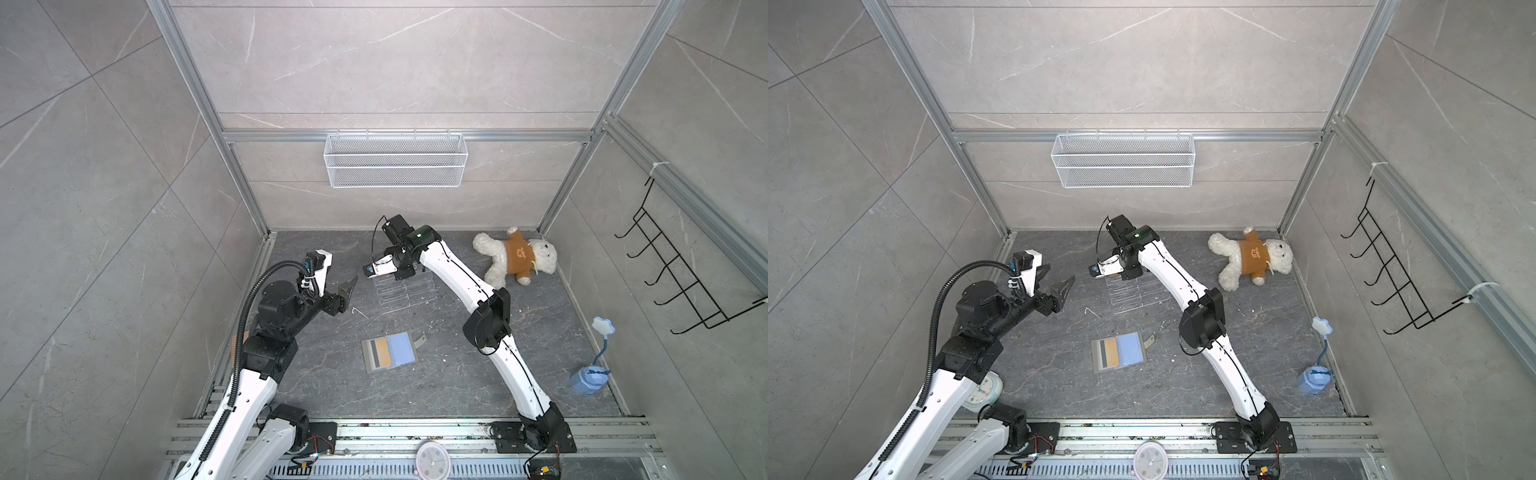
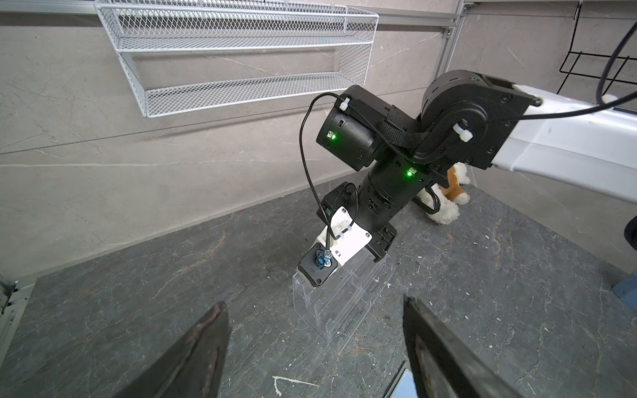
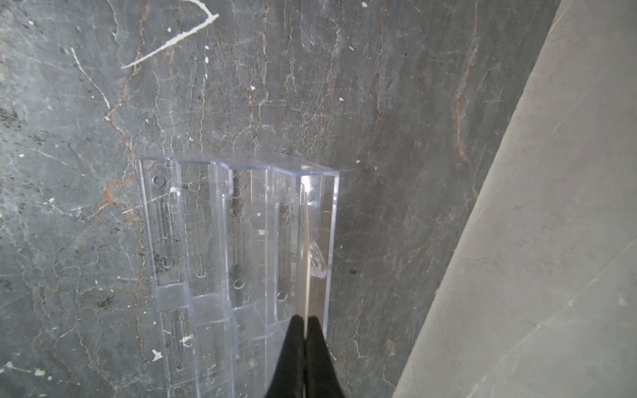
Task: Take the credit cards out of the card holder
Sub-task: Place the credit card in the storage box.
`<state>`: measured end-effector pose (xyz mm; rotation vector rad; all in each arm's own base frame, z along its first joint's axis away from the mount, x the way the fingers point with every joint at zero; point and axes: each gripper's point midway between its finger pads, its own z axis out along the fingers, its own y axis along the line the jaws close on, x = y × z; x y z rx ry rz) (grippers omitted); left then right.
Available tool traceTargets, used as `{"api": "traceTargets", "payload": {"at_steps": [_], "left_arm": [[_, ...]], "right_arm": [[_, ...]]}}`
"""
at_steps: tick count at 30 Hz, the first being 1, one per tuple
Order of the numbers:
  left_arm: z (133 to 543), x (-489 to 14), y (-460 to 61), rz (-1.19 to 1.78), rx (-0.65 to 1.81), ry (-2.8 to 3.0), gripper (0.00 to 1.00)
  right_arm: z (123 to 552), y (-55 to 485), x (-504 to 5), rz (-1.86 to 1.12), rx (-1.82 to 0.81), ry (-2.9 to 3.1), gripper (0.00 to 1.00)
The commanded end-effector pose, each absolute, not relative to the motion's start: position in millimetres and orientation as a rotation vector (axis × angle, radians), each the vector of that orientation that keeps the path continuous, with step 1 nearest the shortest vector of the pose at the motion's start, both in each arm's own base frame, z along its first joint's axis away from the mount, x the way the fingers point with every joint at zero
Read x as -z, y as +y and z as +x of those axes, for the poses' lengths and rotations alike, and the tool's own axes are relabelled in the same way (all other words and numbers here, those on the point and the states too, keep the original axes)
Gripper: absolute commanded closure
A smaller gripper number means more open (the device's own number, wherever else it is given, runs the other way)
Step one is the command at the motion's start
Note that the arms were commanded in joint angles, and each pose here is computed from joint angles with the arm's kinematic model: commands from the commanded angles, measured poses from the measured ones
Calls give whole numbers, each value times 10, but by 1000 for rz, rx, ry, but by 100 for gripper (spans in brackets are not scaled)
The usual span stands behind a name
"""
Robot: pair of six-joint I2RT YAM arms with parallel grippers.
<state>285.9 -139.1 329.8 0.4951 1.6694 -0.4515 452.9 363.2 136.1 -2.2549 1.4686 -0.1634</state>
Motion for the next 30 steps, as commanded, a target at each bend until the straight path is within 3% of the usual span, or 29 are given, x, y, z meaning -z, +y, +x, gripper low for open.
{"api": "traceTargets", "payload": {"at_steps": [1, 5, 11, 17, 30], "left_arm": [[2863, -3408, -1418, 500, 468, 1627, 19], [2852, -3413, -1418, 502, 467, 1623, 20], [2859, -3410, -1411, 497, 464, 1627, 19], [2882, -3392, -1453, 507, 490, 1649, 20], [2785, -3442, -1407, 458, 519, 1645, 19]], "right_arm": [[4522, 3702, -1236, -2270, 162, 1463, 100], [4542, 3735, -1231, -2260, 175, 1459, 100], [4644, 3758, -1240, -2218, 219, 1466, 81], [4776, 3838, -1366, -2142, 252, 1446, 70], [4838, 3861, -2025, -1940, 258, 1471, 62]]}}
